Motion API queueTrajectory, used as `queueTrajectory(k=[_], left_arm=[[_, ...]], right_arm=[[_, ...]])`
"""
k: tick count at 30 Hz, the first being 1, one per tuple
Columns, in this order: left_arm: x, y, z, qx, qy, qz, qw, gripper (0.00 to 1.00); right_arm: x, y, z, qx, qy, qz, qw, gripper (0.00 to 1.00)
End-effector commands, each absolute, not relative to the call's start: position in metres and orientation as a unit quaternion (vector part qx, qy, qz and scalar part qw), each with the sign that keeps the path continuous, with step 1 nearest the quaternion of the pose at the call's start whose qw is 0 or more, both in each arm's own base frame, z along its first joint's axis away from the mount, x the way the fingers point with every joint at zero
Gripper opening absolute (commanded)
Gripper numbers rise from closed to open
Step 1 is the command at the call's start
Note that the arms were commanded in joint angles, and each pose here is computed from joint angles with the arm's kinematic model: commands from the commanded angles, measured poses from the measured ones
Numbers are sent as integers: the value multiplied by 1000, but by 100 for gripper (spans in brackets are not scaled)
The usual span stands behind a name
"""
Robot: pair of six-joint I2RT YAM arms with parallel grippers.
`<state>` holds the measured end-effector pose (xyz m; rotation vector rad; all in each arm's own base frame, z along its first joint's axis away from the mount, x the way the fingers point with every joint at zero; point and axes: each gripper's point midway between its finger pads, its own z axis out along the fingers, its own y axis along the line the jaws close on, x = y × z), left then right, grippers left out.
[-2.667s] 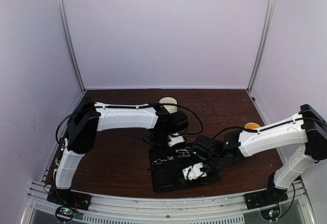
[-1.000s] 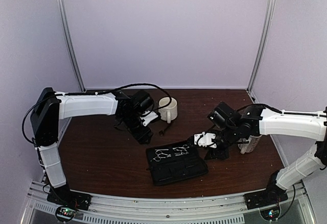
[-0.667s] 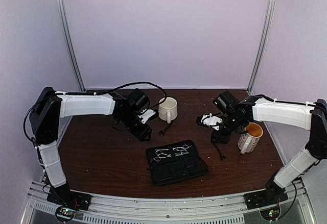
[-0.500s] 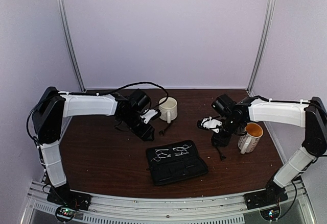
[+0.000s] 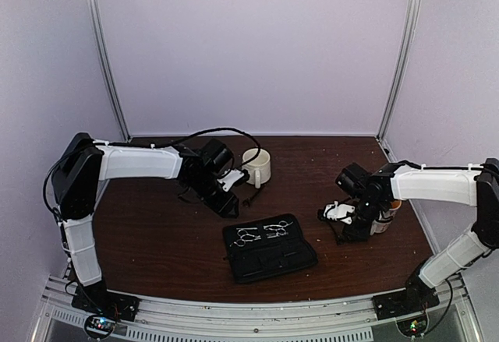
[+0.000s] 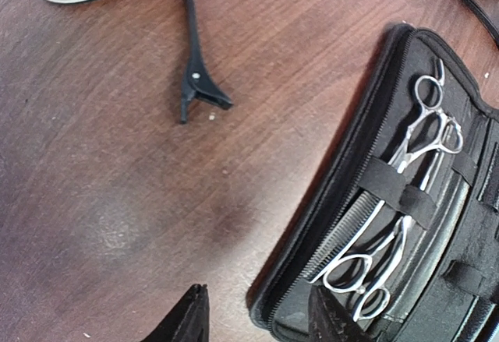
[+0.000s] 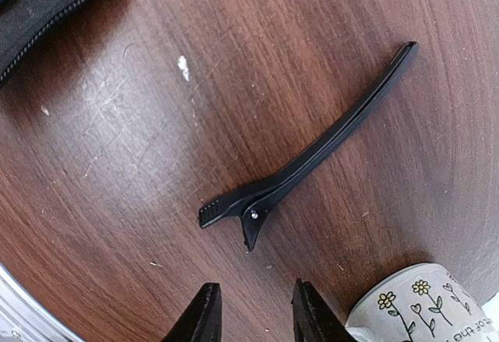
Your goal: Sort the hair-cutting tools
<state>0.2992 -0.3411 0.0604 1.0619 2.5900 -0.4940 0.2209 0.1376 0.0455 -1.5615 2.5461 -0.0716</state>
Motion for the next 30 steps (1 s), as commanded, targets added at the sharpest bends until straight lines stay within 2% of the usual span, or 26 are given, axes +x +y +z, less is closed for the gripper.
queueTrajectory(k=[1,4,6,8,11,15,21,25,30], left_arm=[[293,-352,79,379,891,-183,170,47],[284,-355,85,386,887,-185,172,42],[274,-356,89,397,882,-189,173,34],[265,-354,90,405,878,-180,181,21],[240,-354,94,423,865,-198,182,12],[197,-364,113,484,814,-228,227,9],[167,-373,121,516,786,-263,218,9],[161,-381,112,544,775,-261,189,9],[146,-384,99,600,751,-231,153,11]], right_arm=[[217,129,42,-549,833,-36,57,33],[221,132,38,-559,826,-34,55,33],[220,135,34,-567,822,-29,46,32],[219,139,32,-571,820,-18,40,32],[222,143,28,-574,818,-12,39,31],[227,151,25,-575,817,-1,44,28],[232,160,22,-576,816,13,47,18],[234,162,23,-578,815,13,39,0],[231,159,25,-578,815,10,38,0]])
